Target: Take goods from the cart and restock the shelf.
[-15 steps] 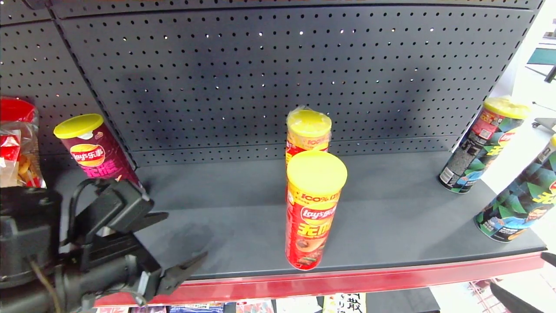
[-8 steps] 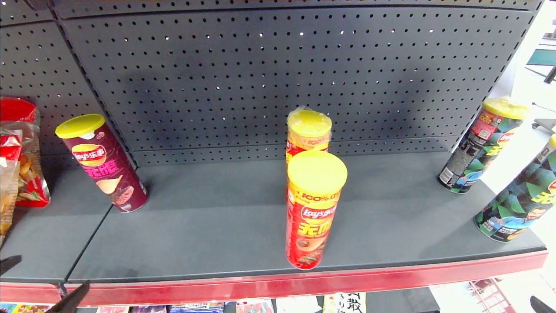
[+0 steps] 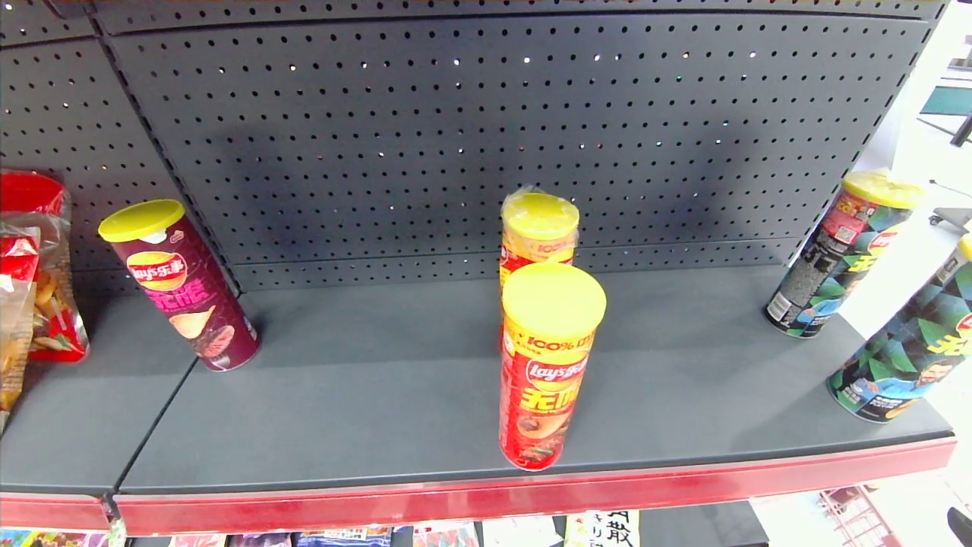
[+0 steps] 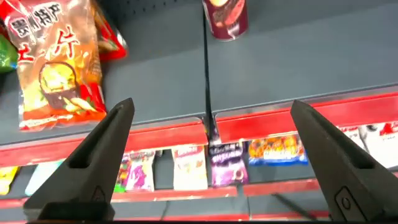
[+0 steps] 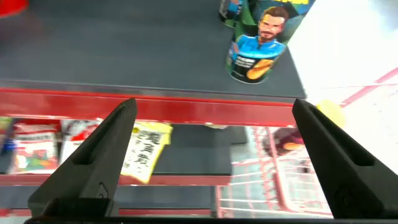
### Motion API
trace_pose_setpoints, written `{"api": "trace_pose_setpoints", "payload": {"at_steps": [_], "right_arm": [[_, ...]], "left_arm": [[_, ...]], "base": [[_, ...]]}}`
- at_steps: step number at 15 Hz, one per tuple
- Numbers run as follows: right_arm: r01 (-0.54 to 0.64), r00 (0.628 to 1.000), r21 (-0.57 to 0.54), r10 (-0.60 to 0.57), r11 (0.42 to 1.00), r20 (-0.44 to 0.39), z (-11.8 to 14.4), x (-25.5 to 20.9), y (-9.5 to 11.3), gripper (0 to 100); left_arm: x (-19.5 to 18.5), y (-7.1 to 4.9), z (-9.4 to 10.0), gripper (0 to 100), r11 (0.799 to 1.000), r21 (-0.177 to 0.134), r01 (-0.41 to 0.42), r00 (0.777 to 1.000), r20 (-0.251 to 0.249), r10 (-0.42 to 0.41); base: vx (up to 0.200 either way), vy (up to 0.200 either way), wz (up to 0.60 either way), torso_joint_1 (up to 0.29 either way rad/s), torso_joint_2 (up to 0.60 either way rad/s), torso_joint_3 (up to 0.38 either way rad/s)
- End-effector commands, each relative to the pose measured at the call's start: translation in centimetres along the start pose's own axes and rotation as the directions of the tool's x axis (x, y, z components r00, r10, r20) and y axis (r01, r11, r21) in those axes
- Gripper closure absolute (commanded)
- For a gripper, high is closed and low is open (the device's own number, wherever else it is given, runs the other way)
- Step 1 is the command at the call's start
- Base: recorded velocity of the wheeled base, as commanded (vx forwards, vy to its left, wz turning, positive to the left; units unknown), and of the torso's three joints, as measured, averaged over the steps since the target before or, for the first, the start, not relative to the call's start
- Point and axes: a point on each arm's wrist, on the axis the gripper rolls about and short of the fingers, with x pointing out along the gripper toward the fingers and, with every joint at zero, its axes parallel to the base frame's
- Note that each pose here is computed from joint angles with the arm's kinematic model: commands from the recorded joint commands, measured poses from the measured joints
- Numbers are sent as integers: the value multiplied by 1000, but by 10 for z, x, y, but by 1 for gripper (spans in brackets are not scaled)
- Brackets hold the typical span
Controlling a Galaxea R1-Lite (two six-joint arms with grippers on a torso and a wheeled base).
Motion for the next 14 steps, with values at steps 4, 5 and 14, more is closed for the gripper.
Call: {"api": "trace_pose_setpoints", "payload": {"at_steps": [4,5,14], "right_arm": [[3,1000,-4,-3,1000,3,-1,-1,0,0],[5,1000,-2,-5,1000,4,-1,-1,0,0],[9,1000,-2,-9,1000,2,-2,-1,0,0]], "left_arm": [[-10,1,-9,0,1000,-15,9,999,52,-8],[-10,1,-9,0,1000,-13,8,999,46,-7],[-10,1,-9,0,1000,27,1,999,43,-2]], "base": [[-200,0,0,6,1,0],[-200,0,0,-7,-7,12],[-156,0,0,1,0,3]]}}
